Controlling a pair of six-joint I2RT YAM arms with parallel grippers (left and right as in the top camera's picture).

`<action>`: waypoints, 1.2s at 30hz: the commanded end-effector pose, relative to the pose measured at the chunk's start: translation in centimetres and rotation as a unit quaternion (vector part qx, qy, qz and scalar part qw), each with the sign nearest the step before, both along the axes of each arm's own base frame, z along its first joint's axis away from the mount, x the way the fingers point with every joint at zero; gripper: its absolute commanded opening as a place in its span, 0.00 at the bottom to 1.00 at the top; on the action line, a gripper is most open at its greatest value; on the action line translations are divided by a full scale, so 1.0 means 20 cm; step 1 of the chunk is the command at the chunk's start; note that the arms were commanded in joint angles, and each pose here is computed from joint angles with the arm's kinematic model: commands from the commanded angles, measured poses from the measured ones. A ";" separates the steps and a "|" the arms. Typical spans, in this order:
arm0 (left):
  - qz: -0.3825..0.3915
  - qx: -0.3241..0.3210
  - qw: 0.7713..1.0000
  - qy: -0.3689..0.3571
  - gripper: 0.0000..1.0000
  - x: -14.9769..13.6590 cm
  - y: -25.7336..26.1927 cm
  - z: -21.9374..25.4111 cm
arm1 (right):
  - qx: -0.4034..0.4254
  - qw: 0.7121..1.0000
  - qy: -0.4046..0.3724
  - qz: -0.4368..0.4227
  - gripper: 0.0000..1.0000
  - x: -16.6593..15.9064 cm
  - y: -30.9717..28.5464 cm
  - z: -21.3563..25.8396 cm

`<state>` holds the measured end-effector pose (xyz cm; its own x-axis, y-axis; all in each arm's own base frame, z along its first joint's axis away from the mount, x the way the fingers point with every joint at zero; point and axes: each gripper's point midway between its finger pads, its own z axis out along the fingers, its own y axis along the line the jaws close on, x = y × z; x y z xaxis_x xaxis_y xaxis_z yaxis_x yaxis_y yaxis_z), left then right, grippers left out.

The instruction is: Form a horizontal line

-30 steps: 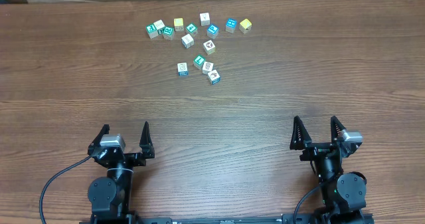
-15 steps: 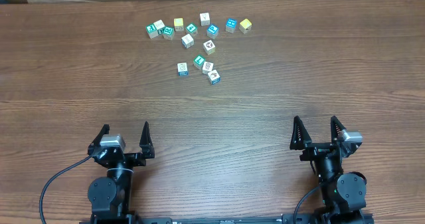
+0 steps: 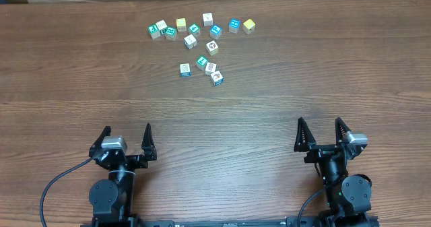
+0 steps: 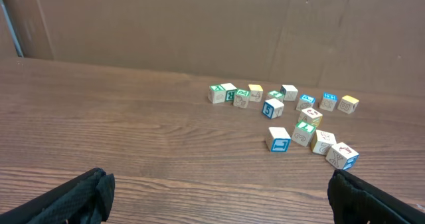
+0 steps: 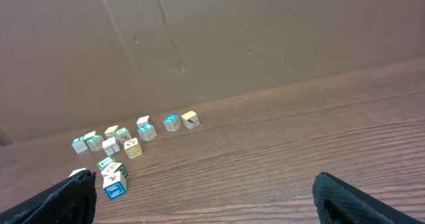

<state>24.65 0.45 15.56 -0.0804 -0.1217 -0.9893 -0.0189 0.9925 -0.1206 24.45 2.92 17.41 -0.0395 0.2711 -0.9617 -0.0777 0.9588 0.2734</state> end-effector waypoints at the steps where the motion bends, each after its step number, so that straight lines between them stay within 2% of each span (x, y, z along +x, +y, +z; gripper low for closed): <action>1: -0.004 0.014 1.000 -0.008 1.00 0.00 -0.01 0.01 | 0.000 1.000 -0.002 -0.002 1.00 0.00 0.00 -0.01; 5: -0.005 0.014 1.000 -0.025 1.00 0.00 -0.01 0.06 | 0.000 1.000 -0.002 -0.002 1.00 0.00 0.00 -0.01; 11: -0.060 0.015 0.996 -0.072 1.00 -0.03 -0.11 0.24 | 0.000 1.000 -0.002 -0.002 1.00 0.00 0.00 -0.01; 23: -0.064 0.027 0.988 -0.136 1.00 -0.30 -0.12 1.03 | 0.000 1.000 -0.002 -0.002 1.00 0.00 0.00 -0.01; 30: -0.083 0.049 0.992 -0.082 1.00 -0.32 -0.15 1.40 | 0.000 1.000 -0.002 -0.002 1.00 0.00 0.00 -0.01; 36: -0.090 0.053 0.994 0.033 1.00 -0.19 -0.15 1.51 | 0.000 1.000 -0.002 -0.002 1.00 0.00 0.00 -0.01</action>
